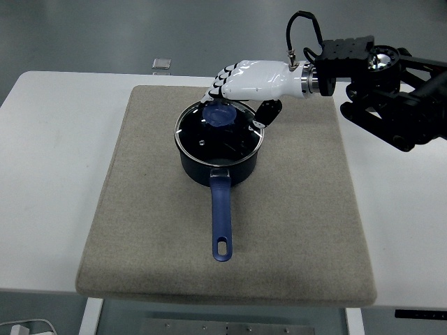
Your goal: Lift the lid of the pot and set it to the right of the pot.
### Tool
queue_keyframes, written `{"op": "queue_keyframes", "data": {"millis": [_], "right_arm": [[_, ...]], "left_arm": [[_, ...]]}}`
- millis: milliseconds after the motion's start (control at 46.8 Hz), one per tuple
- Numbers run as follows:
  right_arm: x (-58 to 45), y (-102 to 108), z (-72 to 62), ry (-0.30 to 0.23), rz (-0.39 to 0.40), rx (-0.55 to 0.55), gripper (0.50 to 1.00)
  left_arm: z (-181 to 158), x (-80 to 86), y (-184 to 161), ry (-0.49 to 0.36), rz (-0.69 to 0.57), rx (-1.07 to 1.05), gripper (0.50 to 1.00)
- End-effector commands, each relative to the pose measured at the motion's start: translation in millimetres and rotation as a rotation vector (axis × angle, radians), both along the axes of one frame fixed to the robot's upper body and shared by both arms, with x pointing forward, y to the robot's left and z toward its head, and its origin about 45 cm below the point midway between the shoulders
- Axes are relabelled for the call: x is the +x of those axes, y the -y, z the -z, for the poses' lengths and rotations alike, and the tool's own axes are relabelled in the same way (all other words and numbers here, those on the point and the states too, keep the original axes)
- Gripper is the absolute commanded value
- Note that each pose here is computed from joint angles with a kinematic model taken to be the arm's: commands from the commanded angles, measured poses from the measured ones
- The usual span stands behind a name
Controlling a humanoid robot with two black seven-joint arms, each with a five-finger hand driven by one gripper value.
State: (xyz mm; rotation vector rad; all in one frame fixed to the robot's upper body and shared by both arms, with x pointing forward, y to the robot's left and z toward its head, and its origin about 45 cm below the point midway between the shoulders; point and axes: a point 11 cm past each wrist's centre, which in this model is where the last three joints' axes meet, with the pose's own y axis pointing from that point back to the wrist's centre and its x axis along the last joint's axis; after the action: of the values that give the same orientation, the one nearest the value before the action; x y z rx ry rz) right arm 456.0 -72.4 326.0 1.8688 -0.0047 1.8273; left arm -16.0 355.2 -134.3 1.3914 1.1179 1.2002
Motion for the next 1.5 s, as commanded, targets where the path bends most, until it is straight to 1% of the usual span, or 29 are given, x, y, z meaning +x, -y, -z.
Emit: {"op": "queue_keyframes", "data": {"millis": [0,192,342,705,833,1154,1239,1389,1474], "right_arm": [[1.0,-3,-6.0,0.012,-0.004,-0.001,0.903],[0.3,-4,-4.7,0.012,-0.008,-0.009,0.903],[-2.4,-6,2.0,0.003,-0.017,-0.019,0.903],[-2.4,-7,0.4,0.006,-0.02,-0.02,0.903],[-2.9,-6,3.8,0.003,-0.02,-0.031,0.901],[-3.5,-6,5.8,-0.001,-0.021,-0.032,0.901],[-5.1,-10,6.9,-0.003,-0.029,-0.033,0.901],[-6.2,-10,9.9,-0.006,-0.032,-0.043,0.901],[-6.0,-10,9.2,-0.005,-0.033,-0.043,0.901]], "left_arm": [[0,0.1,0,0.0,-0.001,0.001,1.0],[0,0.1,0,0.0,-0.001,0.0,1.0],[0,0.0,0,0.0,0.001,-0.001,1.0],[0,0.1,0,0.0,-0.001,0.0,1.0],[0,0.0,0,0.0,0.0,0.001,1.0],[0,0.0,0,0.0,0.001,-0.001,1.0],[0,0.1,0,0.0,-0.001,0.0,1.0],[0,0.0,0,0.0,0.001,0.001,1.0],[0,0.0,0,0.0,0.0,0.001,1.0]]}}
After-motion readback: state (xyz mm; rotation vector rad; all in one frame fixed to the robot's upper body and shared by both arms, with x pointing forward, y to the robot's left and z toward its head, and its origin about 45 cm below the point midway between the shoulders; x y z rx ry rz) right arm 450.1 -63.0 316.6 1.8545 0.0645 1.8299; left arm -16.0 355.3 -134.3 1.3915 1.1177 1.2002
